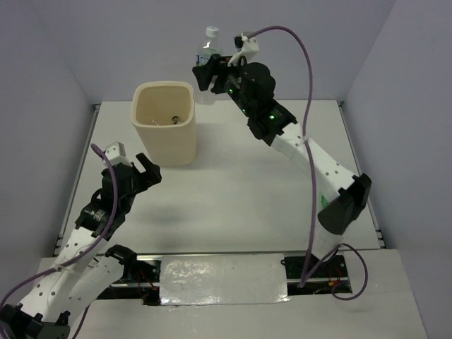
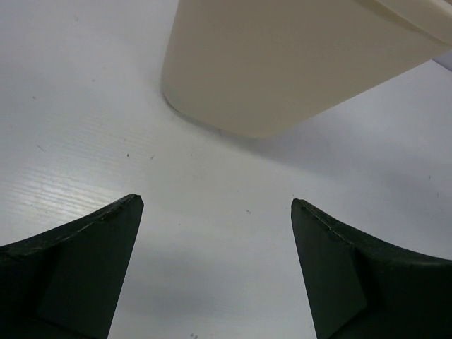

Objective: Put the plastic bottles in the bin

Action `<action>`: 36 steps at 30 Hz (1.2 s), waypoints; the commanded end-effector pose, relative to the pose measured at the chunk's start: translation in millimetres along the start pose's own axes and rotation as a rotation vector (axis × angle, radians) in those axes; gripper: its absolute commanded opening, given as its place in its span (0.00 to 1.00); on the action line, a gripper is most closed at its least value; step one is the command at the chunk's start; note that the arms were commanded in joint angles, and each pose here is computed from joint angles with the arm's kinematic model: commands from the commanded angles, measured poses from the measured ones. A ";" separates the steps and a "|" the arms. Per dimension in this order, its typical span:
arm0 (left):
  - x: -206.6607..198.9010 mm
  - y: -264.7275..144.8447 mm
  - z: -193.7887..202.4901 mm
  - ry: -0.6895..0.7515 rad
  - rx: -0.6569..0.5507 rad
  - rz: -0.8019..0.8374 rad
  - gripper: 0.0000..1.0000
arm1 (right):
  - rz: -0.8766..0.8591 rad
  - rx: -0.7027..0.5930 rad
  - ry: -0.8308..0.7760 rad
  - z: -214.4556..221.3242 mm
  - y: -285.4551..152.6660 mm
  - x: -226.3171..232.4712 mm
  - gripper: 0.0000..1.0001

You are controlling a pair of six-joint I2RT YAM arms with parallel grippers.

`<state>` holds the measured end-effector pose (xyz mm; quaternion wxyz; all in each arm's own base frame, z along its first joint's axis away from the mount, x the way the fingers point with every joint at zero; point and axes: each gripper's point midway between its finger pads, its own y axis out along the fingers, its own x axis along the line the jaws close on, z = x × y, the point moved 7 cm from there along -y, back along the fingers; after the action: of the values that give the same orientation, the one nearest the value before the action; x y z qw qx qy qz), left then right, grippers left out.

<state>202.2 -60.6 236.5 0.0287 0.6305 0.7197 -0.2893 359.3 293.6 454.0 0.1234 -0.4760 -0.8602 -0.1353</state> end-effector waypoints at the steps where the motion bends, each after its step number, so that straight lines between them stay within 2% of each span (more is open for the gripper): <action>1: 1.4 -11.3 -14.8 -0.053 -0.058 -0.022 0.99 | -0.155 -0.189 0.024 -24.5 33.5 36.8 0.40; 5: 4.4 -17.7 -18.1 -0.067 -0.086 -0.020 0.99 | -0.207 -0.201 0.014 -11.5 82.8 62.8 0.43; 11: 9.6 -18.6 -18.7 -0.081 -0.101 -0.061 0.99 | -0.174 -0.266 0.078 26.3 110.1 61.8 0.45; 14: 12.4 -18.9 -19.6 -0.081 -0.109 -0.087 0.99 | -0.200 -0.241 0.109 44.8 121.7 64.9 0.48; 15: 12.2 -18.9 -19.7 -0.081 -0.109 -0.085 0.99 | -0.194 -0.205 0.103 67.5 133.2 61.1 0.48; 16: 11.2 -19.3 -19.7 -0.081 -0.108 -0.074 0.99 | -0.212 -0.207 0.103 63.8 134.6 65.5 0.48; 19: 11.3 -20.6 -19.5 -0.084 -0.109 -0.067 0.99 | -0.194 -0.172 0.106 89.0 141.7 61.1 0.53; 22: 13.4 -21.7 -18.8 -0.088 -0.117 -0.073 0.99 | -0.186 -0.141 0.106 103.9 139.0 59.4 0.60; 25: 13.0 -22.3 -19.1 -0.089 -0.120 -0.067 0.99 | -0.165 -0.109 0.081 114.0 141.6 56.8 0.72; 29: 14.7 -20.8 -16.4 -0.083 -0.107 -0.080 0.99 | -0.159 -0.081 0.067 120.4 141.2 54.8 0.81; 34: 15.1 -20.3 -16.0 -0.082 -0.107 -0.086 0.99 | -0.170 -0.060 0.022 118.5 134.1 54.9 0.92; 36: 15.5 -20.8 -16.3 -0.084 -0.109 -0.087 0.99 | -0.176 -0.052 0.019 115.8 131.8 56.0 0.92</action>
<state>183.3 -42.0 241.0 0.0538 0.5891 0.7557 -0.2811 448.8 451.8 340.4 0.1315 -0.4153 -0.8885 -0.1442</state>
